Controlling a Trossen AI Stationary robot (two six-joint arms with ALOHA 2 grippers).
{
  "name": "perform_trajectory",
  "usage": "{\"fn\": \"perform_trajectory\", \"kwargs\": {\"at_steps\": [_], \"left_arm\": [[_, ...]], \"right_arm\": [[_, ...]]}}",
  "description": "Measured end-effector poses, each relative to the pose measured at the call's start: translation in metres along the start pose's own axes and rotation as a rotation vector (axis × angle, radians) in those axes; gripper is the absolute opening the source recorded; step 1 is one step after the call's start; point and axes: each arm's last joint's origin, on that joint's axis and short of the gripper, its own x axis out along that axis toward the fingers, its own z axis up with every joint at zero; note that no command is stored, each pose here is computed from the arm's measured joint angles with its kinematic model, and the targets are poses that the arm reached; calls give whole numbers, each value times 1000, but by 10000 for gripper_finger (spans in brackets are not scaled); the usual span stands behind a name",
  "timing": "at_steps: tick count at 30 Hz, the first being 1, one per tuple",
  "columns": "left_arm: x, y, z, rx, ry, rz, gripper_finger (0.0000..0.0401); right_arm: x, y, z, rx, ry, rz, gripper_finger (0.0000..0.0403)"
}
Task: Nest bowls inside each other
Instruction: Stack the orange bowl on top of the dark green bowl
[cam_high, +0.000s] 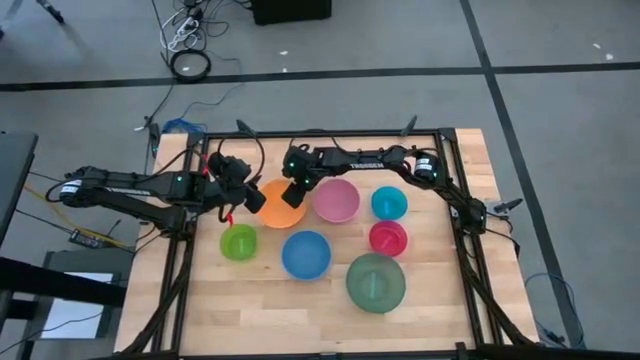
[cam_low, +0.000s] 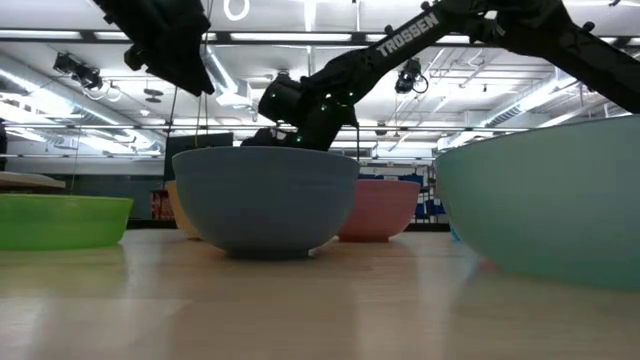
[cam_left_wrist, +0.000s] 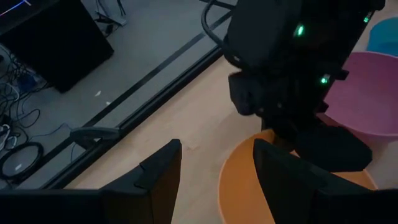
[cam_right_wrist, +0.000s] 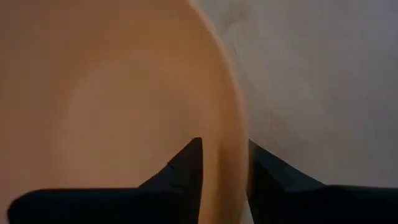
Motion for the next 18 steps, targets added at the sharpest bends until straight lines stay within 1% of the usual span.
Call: {"fn": "perform_trajectory", "kwargs": {"at_steps": [3,8,12,15,17,18], "left_arm": [[0,0,0,0,0,0,209],[0,0,0,2,1,1,209],[0,0,0,3,2,1,209],[0,0,0,3,2,2,209],[0,0,-1,6,4,4,209],[0,0,-1,7,4,5,209]], "right_arm": [[3,-1,0,-13,-9,-7,66],[2,-1,1,-49,-16,3,10],[-1,1,5,-68,-19,-1,4],[-21,10,17,-118,-58,-10,2],[-49,25,28,-167,-97,-9,1],[-69,34,32,-192,-116,0,1]]}}
